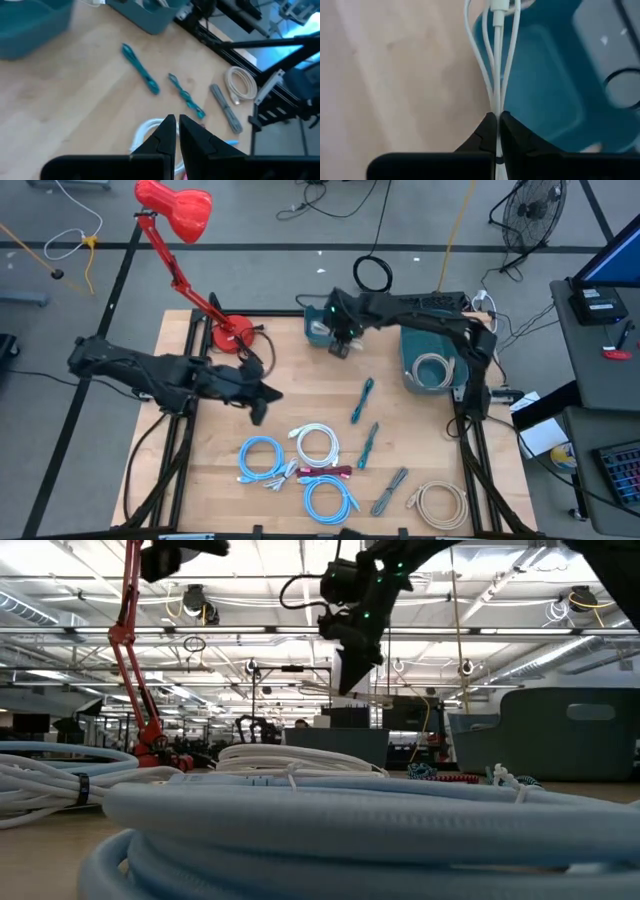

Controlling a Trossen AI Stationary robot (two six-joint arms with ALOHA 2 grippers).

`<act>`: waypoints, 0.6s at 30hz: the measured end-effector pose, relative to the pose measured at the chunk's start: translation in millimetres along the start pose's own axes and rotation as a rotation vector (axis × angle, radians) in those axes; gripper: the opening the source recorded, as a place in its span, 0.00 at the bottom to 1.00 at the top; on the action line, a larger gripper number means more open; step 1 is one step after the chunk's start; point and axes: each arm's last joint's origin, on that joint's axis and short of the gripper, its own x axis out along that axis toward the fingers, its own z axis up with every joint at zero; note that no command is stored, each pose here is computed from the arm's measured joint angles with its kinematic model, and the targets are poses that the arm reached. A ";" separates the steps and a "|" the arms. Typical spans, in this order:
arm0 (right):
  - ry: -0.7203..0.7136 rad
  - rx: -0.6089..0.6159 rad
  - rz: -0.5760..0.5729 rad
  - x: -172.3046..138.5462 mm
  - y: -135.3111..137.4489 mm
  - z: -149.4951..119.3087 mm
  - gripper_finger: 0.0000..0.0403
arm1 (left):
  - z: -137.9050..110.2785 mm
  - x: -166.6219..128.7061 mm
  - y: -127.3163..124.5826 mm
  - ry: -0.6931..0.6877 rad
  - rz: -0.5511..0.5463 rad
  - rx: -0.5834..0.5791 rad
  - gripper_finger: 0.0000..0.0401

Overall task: Pick & Place USB Port
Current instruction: Put the white charger cable into the left blue bin

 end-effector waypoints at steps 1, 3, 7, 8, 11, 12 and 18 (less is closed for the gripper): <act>0.001 -0.014 -0.004 2.7 -4.8 3.7 0.00 | 1.0 -6.3 3.3 -0.007 0.012 -0.002 0.06; -0.016 -0.049 -0.013 8.2 -12.3 13.3 0.00 | 3.1 -16.7 8.6 -0.025 0.027 -0.004 0.06; 0.001 -0.197 -0.018 24.7 -19.7 23.3 0.00 | 3.6 -30.5 17.9 -0.034 0.068 -0.001 0.06; 0.014 -0.242 -0.019 28.8 -19.9 24.0 0.00 | 3.3 -32.7 19.9 -0.033 0.081 -0.008 0.06; 0.066 -0.345 -0.049 41.8 -20.3 22.9 0.00 | 3.3 -36.9 22.1 -0.037 0.085 -0.044 0.06; 0.076 -0.365 -0.055 45.4 -20.4 22.5 0.00 | 3.0 -37.5 22.5 -0.034 0.086 -0.045 0.06; 0.110 -0.357 -0.080 55.9 -30.6 19.3 0.00 | -0.2 -37.9 21.3 -0.014 0.085 -0.050 0.06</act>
